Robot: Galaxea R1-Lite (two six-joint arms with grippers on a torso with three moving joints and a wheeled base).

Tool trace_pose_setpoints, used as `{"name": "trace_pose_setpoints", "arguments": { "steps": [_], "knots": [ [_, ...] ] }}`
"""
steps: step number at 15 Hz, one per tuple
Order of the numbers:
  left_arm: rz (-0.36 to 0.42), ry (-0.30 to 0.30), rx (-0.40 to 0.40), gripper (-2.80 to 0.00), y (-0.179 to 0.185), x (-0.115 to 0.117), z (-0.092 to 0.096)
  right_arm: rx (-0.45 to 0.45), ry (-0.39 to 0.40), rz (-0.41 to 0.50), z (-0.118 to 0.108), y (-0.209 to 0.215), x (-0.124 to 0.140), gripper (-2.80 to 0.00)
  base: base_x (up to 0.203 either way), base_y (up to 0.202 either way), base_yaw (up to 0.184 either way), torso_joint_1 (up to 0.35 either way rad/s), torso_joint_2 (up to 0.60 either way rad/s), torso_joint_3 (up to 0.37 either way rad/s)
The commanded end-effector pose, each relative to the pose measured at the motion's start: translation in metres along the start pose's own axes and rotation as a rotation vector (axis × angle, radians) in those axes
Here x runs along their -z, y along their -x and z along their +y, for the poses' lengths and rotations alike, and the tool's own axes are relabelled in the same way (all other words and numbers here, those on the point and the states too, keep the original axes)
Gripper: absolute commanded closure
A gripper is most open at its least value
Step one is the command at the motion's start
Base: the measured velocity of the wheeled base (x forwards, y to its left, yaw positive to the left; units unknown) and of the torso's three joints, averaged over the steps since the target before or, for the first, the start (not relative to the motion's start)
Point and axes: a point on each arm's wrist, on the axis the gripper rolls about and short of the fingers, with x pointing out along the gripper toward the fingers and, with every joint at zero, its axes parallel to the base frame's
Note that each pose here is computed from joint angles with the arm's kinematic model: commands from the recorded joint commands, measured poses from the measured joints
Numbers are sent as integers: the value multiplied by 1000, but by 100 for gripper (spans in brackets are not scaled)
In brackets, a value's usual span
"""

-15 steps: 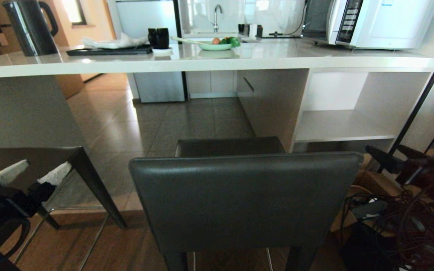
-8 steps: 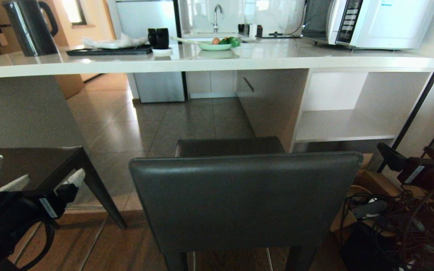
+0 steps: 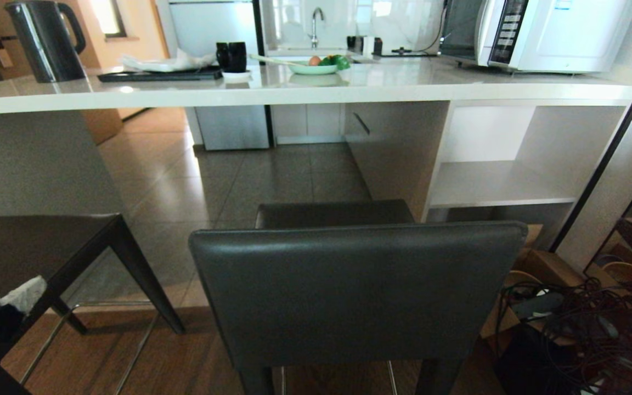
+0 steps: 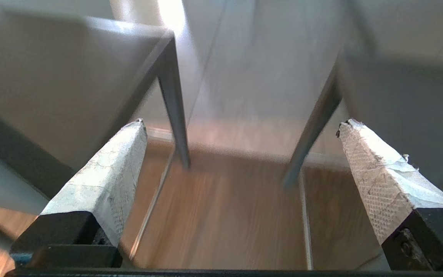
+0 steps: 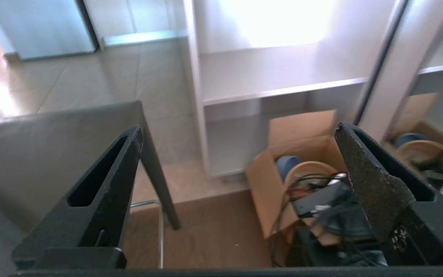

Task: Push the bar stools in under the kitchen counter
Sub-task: Push the gray chair back under the dining table

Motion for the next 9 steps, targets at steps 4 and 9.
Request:
{"name": "trace_pose_setpoints", "arguments": {
  "steps": [4, 9],
  "knots": [
    [-214, 32, -12, -280, 57, 24, 16, 62, 33, -168, -12, 70, -13, -280, 0, 0, 0, 0, 0, 0],
    [-313, -2, 140, -280, 91, 66, 21, 36, 62, -273, -15, 128, 18, -280, 0, 0, 0, 0, 0, 0]
  ]
}}
